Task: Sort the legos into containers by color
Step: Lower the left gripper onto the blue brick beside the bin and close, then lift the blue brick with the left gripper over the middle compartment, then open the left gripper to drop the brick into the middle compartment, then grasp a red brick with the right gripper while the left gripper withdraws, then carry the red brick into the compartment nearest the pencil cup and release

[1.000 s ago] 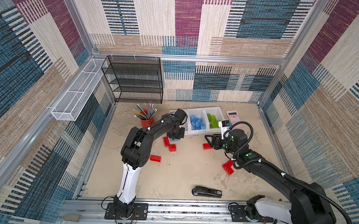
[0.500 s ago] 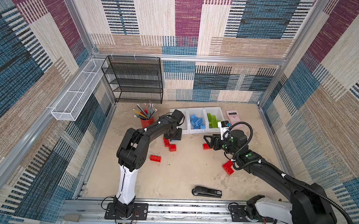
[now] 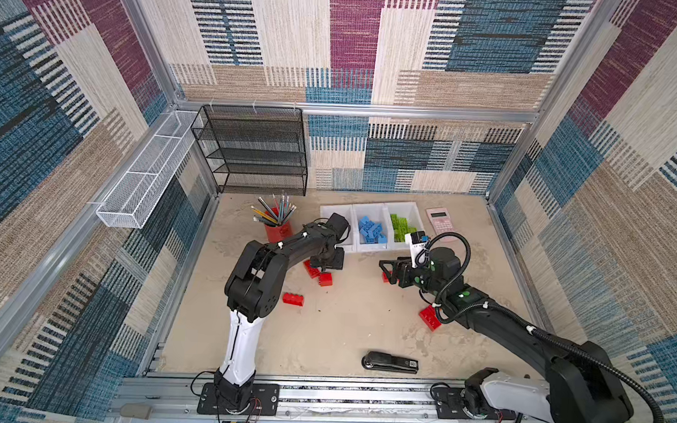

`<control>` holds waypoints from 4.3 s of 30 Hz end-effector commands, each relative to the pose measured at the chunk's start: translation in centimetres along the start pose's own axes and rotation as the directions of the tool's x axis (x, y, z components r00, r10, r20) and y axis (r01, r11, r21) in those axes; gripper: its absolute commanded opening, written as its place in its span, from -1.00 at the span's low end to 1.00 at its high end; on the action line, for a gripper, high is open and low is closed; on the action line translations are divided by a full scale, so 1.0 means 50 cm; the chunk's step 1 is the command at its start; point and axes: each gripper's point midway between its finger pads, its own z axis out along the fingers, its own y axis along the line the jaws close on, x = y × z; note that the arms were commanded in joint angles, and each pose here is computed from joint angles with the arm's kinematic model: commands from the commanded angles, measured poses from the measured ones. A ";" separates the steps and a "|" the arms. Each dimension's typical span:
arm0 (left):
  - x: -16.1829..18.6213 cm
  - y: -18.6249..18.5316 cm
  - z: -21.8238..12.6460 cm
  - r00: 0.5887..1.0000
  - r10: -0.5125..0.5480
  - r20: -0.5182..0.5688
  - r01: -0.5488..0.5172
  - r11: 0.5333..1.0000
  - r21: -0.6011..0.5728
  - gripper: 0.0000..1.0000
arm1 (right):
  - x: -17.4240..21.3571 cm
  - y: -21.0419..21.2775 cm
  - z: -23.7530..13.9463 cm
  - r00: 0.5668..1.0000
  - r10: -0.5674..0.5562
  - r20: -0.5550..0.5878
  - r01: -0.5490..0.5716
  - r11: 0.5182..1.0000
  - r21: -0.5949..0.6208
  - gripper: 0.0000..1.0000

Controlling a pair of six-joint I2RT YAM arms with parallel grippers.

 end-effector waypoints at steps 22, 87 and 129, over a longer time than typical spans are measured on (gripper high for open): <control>0.000 -0.041 0.008 1.000 -0.008 -0.001 0.008 0.999 0.054 -0.48 | -0.007 0.008 0.006 0.999 -0.030 0.030 0.030 1.000 -0.005 0.62; -0.174 -0.190 -0.360 0.911 -0.030 0.411 -0.132 0.923 0.361 0.29 | 0.060 -0.106 -0.012 0.991 -0.027 -0.134 0.068 0.947 0.314 0.99; 0.261 0.069 -0.339 0.939 -0.099 0.329 0.001 0.958 0.286 0.28 | 0.079 -0.110 0.127 0.964 -0.028 -0.263 0.124 0.925 0.358 0.07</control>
